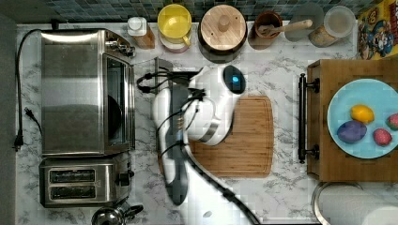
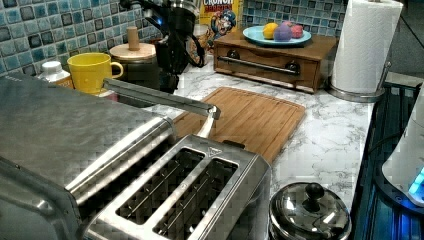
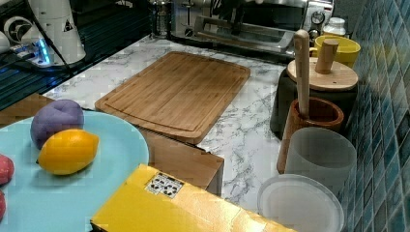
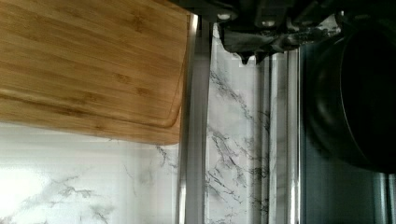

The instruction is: Close the oven.

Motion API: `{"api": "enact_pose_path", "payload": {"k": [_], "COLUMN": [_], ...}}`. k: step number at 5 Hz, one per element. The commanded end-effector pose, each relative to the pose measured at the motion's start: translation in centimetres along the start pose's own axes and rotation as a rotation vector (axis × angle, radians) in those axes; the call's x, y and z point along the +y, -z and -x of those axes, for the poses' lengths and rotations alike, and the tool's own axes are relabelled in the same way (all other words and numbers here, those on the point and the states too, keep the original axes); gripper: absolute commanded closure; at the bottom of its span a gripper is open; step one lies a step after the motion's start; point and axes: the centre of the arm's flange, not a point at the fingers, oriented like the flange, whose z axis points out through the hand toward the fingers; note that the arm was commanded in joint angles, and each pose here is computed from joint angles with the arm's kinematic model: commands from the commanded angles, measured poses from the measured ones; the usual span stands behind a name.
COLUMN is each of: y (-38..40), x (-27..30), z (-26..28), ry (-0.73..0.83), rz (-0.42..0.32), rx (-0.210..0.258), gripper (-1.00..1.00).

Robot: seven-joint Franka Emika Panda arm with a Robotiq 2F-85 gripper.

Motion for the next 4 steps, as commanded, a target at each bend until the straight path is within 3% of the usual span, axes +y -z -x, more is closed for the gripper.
{"api": "enact_pose_path", "payload": {"k": [1,2,3,4], "y": [-1.5,0.3,1.8,0.0], "x": [-19.6,-21.2,-23.5,-27.8], "z": [0.9,2.7,4.1,4.7], "ry": [0.139,0.157,0.180,0.207], "rz": [0.282,0.304,0.343,0.429], "rx": [0.127,0.196,0.230,0.192], "gripper": [1.00,1.00,1.00,1.00]}}
